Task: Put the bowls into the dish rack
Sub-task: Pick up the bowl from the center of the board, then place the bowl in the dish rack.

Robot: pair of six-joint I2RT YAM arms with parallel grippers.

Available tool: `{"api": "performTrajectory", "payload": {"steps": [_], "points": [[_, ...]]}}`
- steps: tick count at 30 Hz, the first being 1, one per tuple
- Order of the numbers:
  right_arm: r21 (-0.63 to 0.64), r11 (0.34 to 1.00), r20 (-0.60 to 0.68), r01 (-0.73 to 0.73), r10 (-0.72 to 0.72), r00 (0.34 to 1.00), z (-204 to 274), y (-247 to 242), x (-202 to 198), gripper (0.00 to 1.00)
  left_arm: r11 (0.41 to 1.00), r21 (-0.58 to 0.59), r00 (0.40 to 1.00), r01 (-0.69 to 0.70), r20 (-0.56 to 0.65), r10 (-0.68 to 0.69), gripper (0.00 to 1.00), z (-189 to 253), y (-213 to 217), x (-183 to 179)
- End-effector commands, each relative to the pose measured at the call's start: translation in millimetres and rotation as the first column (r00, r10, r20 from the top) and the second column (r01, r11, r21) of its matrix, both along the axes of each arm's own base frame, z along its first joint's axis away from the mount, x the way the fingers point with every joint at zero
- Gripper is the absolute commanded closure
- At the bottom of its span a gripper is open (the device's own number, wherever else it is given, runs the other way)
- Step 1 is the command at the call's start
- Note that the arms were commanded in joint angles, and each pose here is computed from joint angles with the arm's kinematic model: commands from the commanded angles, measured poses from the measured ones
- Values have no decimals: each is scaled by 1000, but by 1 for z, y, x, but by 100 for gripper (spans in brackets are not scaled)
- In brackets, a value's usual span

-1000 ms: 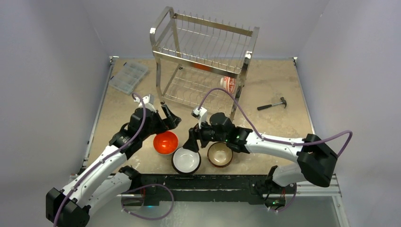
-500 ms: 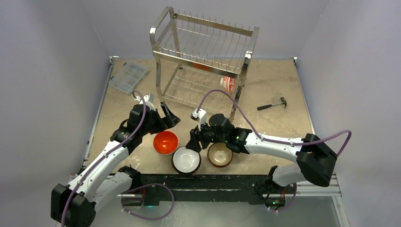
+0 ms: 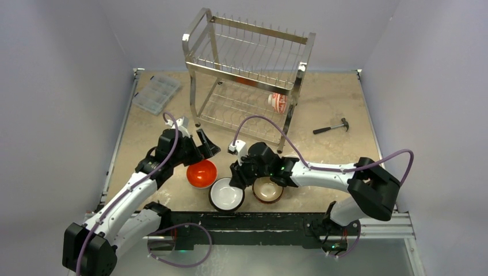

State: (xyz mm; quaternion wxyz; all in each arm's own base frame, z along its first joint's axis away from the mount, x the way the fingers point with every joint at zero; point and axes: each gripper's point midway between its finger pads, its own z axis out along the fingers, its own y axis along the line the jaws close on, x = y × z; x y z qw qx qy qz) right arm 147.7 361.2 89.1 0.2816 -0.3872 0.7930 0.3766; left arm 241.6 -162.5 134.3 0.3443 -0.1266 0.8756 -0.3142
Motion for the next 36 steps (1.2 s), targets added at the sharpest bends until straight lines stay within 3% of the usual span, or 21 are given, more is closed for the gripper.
{"api": "performTrajectory", "payload": {"steps": [1, 4, 12, 24, 36], "points": [[-7, 999, 24, -41, 41, 999, 1, 3, -3, 59, 999, -36, 999, 5, 33, -4, 1, 7, -3, 5], [-7, 999, 33, -40, 40, 999, 3, 5, -2, 67, 999, -40, 999, 9, 37, -7, 2, 9, -4, 5], [32, 998, 52, -49, 47, 998, 20, 11, -1, 99, 999, -39, 999, 16, 51, -14, 2, 12, -3, 2], [165, 986, 52, -4, -5, 999, 63, 8, -1, 100, 995, -72, 995, 65, 76, -60, 1, 19, -11, -1], [307, 947, -15, 98, -98, 995, 82, -37, 36, 100, 974, -160, 980, 159, 143, -137, 1, 39, -28, -7]]}}
